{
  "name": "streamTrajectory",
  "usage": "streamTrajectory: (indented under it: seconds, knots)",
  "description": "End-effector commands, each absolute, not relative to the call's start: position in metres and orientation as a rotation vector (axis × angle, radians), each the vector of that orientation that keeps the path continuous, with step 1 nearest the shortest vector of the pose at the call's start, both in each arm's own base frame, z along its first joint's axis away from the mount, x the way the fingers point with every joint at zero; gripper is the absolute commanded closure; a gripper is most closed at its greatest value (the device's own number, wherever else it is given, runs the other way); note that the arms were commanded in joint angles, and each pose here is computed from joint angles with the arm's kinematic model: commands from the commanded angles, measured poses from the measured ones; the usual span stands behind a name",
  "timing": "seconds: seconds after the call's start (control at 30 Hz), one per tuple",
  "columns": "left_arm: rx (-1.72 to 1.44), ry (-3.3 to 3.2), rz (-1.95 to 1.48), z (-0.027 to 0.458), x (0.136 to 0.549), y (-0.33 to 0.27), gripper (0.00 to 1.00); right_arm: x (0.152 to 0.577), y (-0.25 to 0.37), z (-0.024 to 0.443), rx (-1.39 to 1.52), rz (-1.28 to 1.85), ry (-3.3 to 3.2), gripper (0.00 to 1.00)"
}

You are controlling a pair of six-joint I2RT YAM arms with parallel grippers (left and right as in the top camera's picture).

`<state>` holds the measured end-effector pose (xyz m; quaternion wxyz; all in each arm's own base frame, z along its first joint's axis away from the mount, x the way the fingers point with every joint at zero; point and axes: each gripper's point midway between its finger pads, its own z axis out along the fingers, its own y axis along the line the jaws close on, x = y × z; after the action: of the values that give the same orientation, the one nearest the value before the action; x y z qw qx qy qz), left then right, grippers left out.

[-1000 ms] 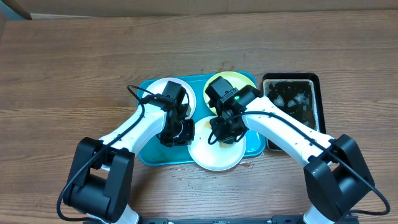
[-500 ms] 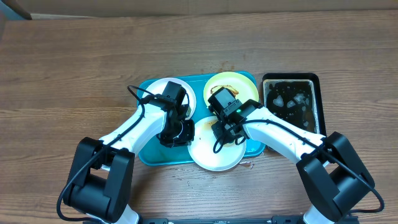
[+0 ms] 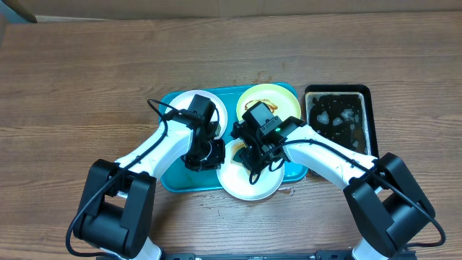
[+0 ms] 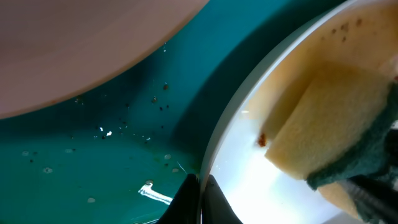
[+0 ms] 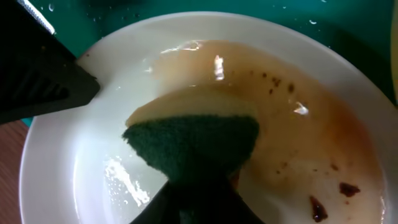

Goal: Clean dirty plates on tray and stack at the side
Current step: 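Keep scrubbing the plate surface with the sponge, left gripper holding rim, then wipe the plate's remaining sauce with the sponge in right gripper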

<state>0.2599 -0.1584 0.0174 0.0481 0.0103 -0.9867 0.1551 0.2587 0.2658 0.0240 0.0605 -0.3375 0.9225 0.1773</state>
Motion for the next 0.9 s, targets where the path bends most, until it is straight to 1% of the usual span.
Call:
streamTrajectory:
  seconds: [0.0,0.07,0.13,0.27,0.33,0.43,0.53,0.63,0.73,0.87]
  knots:
    - [0.05,-3.005,0.486,0.017,0.262,-0.161,0.96,0.284,0.236,0.022,-0.784,0.238,2.823,0.89]
    - [0.05,-3.005,0.486,0.017,0.262,-0.161,0.96,0.302,0.21,0.023,-0.593,0.006,2.816,0.89]
    - [0.05,-3.005,0.486,0.017,0.262,-0.161,0.96,0.312,0.197,0.028,-0.542,-0.114,2.785,0.89]
    - [0.05,-3.002,0.484,0.017,0.262,-0.161,0.96,0.316,0.192,0.031,-0.532,-0.169,2.768,0.89]
    - [0.051,-3.002,0.483,0.017,0.261,-0.161,0.96,0.309,0.191,0.029,-0.552,-0.156,2.8,0.92]
    - [0.05,-3.002,0.483,0.017,0.261,-0.161,0.96,0.289,0.204,0.023,-0.617,-0.012,2.882,0.94]
    - [0.051,-3.002,0.483,0.017,0.261,-0.161,0.96,0.262,0.241,0.025,-0.806,0.34,2.913,0.94]
    - [0.05,-3.002,0.483,0.017,0.261,-0.161,0.96,0.244,0.27,0.034,-0.888,0.596,2.896,0.93]
    - [0.051,-3.002,0.483,0.017,0.261,-0.161,0.96,0.235,0.287,0.04,-0.929,0.718,2.865,0.93]
    - [0.051,-3.002,0.483,0.017,0.261,-0.161,0.96,0.236,0.297,0.042,-0.933,0.742,2.834,0.93]
